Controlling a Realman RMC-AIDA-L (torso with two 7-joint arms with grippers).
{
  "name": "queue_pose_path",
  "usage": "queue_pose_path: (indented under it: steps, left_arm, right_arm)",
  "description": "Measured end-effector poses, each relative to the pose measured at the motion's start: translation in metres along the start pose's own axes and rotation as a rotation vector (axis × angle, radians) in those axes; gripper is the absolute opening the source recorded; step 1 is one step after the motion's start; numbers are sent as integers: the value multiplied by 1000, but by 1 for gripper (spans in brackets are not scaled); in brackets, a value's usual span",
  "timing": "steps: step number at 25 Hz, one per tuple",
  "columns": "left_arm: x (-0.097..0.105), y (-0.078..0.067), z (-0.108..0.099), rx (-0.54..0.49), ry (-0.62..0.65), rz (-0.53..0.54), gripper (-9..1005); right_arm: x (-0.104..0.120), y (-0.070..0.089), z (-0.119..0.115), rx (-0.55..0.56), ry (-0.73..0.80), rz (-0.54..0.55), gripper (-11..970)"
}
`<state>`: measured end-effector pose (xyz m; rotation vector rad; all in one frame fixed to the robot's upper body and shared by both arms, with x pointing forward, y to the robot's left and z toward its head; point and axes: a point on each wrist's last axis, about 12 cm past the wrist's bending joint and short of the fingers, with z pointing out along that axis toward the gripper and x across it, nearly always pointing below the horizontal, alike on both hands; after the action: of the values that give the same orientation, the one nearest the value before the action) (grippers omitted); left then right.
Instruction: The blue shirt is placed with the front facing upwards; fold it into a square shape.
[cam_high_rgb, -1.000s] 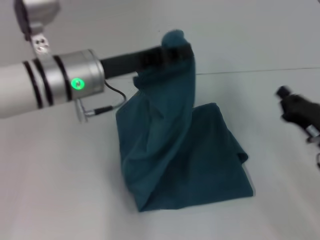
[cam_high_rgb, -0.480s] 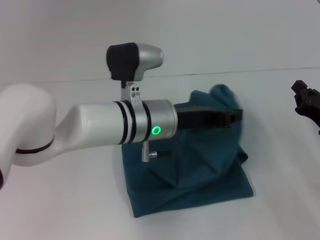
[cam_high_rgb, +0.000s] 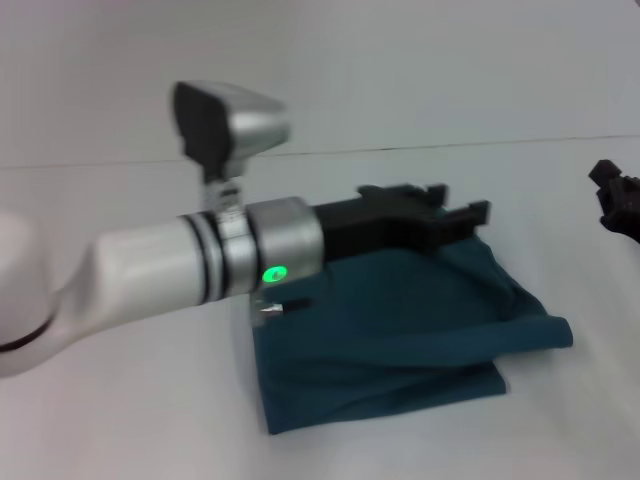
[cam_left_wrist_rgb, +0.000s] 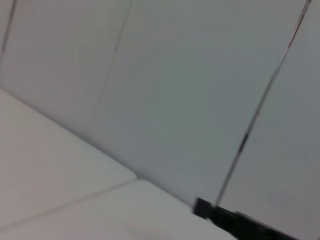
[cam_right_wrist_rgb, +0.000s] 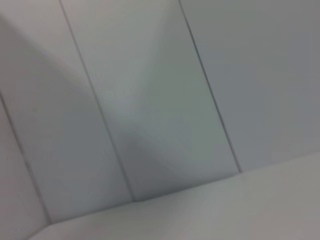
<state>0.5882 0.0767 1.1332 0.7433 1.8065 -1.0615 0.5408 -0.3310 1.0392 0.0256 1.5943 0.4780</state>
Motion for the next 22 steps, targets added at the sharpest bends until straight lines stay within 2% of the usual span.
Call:
queue_pose_path:
  steps: [4, 9, 11, 15, 18, 22]
  left_arm:
    - [3, 7, -30, -41, -78, 65, 477]
    - [16, 12, -44, -62, -87, 65, 674]
    - [26, 15, -46, -79, -74, 44, 732]
    - [31, 17, -48, -88, -67, 32, 850]
    - [33, 18, -49, -91, -73, 17, 901]
    - [35, 18, -51, -93, -81, 5, 952]
  right_arm:
    - [-18, -6, -10, -90, -8, -41, 41]
    - [-35, -9, -8, -179, 58, -67, 43]
    - [-38, -1, -1, -275, 124, -121, 43]
    - [-32, 22, 13, -460, 255, -228, 45]
    - [-23, 33, 22, -499, 328, -252, 46]
    - [-13, 40, 40, -479, 452, -249, 48]
